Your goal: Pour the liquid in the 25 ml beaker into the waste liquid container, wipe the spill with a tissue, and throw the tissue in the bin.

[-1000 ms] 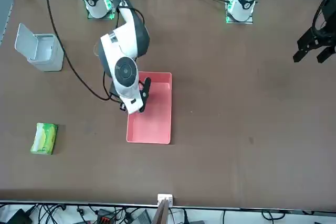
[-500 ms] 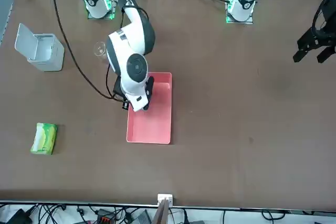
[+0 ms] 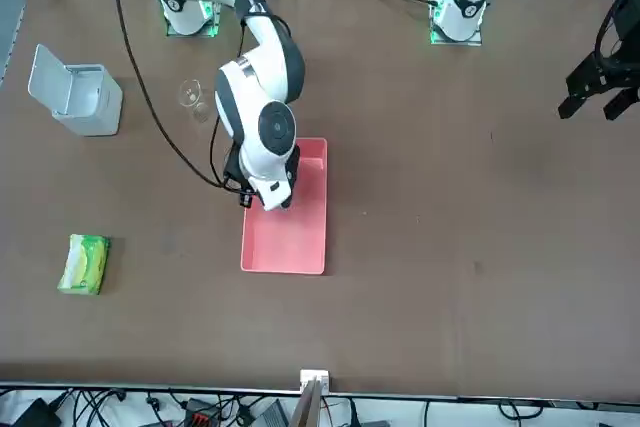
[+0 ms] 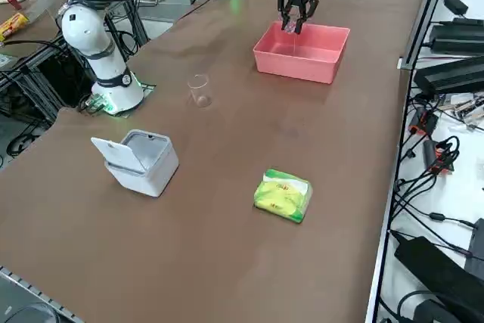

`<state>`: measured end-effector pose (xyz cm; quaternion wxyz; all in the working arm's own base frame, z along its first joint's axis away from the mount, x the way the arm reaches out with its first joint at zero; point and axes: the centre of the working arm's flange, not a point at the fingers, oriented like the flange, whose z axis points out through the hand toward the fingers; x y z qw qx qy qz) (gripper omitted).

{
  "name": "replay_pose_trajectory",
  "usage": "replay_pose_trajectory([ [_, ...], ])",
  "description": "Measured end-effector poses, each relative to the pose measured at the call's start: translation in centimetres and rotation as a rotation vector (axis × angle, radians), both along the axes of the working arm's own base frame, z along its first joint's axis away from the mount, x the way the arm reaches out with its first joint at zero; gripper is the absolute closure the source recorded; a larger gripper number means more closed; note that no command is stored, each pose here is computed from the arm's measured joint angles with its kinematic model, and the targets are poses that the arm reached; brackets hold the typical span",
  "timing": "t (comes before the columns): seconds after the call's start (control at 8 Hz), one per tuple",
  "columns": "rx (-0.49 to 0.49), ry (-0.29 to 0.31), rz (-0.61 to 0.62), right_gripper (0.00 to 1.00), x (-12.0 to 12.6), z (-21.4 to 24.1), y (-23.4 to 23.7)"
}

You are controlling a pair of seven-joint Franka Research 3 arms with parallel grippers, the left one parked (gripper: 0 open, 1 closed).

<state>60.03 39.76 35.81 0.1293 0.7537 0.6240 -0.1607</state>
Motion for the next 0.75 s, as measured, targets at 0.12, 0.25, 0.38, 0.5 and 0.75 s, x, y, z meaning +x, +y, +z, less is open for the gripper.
replay_pose_trajectory([
  [0.12, -0.02, -0.009, 0.011, 0.53, -0.1, -0.3, 0.3],
  [0.25, -0.034, -0.015, 0.023, 0.53, -0.3, -0.5, 0.7],
  [0.38, -0.05, -0.02, 0.033, 0.53, -0.6, -0.6, 1.0],
  [0.5, -0.07, -0.024, 0.043, 0.53, -0.8, -0.8, 1.3],
  [0.75, -0.103, -0.032, 0.064, 0.53, -1.1, -1.4, 1.8],
])
